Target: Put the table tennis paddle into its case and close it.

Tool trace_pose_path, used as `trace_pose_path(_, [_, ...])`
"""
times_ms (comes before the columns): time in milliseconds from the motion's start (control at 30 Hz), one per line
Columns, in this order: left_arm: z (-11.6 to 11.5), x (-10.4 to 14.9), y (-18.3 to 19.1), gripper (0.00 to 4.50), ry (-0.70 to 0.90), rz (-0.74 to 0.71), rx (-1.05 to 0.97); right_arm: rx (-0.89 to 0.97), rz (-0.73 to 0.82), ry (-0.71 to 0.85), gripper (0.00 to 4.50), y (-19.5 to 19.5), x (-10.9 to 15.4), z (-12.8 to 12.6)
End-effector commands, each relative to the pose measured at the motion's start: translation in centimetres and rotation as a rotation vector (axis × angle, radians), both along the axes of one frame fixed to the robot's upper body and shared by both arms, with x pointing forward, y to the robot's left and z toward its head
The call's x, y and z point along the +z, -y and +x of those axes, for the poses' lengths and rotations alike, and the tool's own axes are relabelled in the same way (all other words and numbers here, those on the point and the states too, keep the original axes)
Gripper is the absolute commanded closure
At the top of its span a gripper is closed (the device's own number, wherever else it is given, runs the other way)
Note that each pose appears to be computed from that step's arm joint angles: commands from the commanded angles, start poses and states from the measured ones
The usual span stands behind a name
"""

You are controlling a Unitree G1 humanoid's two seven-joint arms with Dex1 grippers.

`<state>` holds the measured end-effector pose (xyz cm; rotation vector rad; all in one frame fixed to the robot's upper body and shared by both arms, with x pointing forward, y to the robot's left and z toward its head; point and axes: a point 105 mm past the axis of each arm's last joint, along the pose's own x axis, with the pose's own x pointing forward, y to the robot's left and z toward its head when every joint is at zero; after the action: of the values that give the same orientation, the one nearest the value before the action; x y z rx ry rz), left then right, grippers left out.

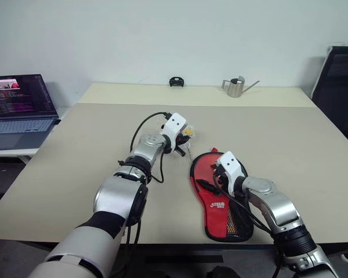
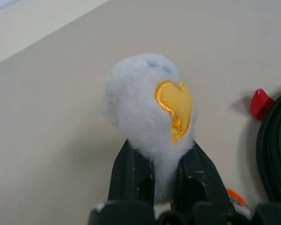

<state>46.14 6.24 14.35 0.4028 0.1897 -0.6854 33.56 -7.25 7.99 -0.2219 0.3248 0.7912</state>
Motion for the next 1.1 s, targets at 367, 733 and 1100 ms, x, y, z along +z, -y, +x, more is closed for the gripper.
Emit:
trace_pose_path(367, [0.4, 5.1, 5.1, 4.39, 0.271, 0.13, -0.042, -0.051, -0.056, -0.225, 0.0, 0.2, -5.2, -4.3])
trace_pose_path(733, [-0.8, 4.2, 9.0, 4.39, 0.312, 0.212, -0.107, -0.118, -0.047, -0.224, 0.0, 0.6, -5.1, -4.5])
trace_pose_path(1100, [-0.4, 3.2, 8.5, 4.39, 0.312, 0.292, -0.042, -0.144, -0.041, -0.243, 0.0, 0.6, -5.7, -5.5])
